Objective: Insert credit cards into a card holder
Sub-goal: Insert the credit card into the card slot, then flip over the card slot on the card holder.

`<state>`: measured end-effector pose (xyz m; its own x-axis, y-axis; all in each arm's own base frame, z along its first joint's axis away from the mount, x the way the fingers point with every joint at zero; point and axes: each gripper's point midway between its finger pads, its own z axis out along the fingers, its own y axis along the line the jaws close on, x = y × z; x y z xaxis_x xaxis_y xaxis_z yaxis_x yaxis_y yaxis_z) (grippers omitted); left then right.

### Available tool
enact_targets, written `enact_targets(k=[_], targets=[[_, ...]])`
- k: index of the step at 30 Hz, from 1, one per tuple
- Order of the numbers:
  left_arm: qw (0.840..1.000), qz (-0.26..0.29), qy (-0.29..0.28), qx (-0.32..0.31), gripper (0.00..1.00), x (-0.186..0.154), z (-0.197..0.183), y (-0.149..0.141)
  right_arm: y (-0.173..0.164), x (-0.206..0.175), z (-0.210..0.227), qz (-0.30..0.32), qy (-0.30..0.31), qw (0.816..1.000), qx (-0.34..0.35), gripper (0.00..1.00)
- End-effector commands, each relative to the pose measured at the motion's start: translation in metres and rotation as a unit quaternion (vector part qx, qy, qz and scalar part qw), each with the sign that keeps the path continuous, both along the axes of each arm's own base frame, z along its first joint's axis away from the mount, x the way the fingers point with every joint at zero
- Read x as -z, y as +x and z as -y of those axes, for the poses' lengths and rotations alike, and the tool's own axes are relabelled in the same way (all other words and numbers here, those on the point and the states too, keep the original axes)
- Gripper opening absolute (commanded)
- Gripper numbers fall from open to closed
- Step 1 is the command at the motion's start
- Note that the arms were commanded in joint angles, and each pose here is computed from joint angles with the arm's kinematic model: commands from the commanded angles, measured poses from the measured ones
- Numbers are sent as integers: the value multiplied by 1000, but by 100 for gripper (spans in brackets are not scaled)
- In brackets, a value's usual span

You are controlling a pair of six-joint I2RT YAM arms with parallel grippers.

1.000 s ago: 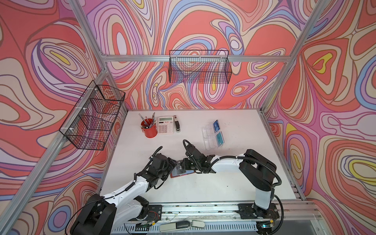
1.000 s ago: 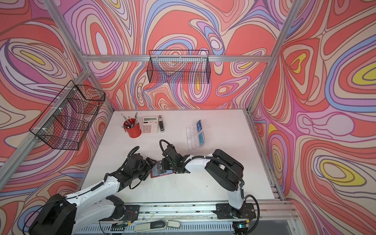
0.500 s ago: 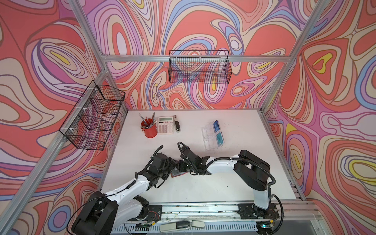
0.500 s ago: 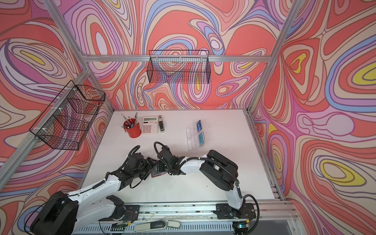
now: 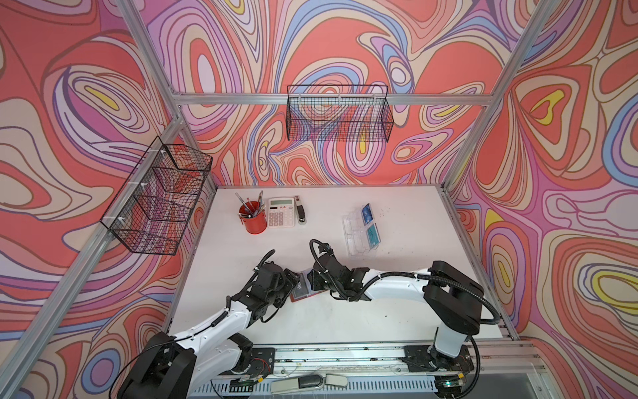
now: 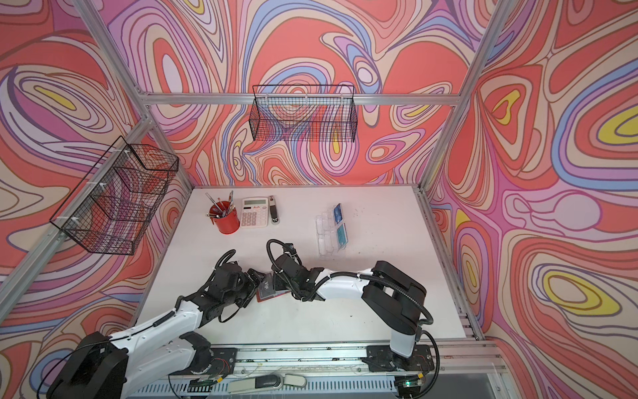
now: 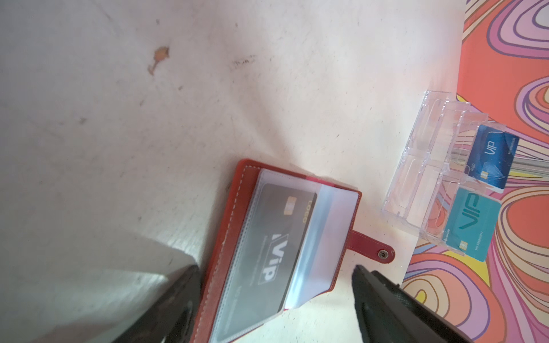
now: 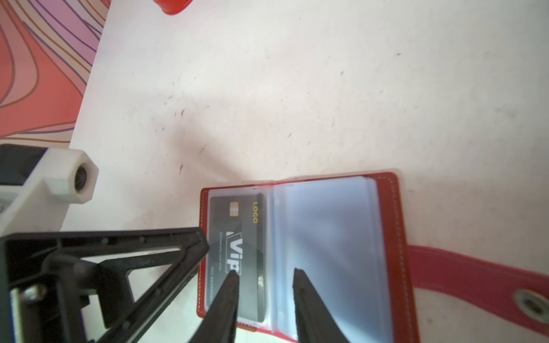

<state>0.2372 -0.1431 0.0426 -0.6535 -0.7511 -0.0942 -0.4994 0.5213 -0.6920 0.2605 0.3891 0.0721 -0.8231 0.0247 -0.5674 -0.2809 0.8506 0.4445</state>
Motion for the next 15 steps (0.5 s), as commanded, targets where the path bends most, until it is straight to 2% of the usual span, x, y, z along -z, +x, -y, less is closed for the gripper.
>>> enact_targets(k=[1,15], targets=[[1000,-22,11,-10,83,12,-8,-11,3,14,21,5,-38,999,33,34],[1000,-16,8,-14,83,11,-10,-12,8,40,34,-3,-71,996,54,32]])
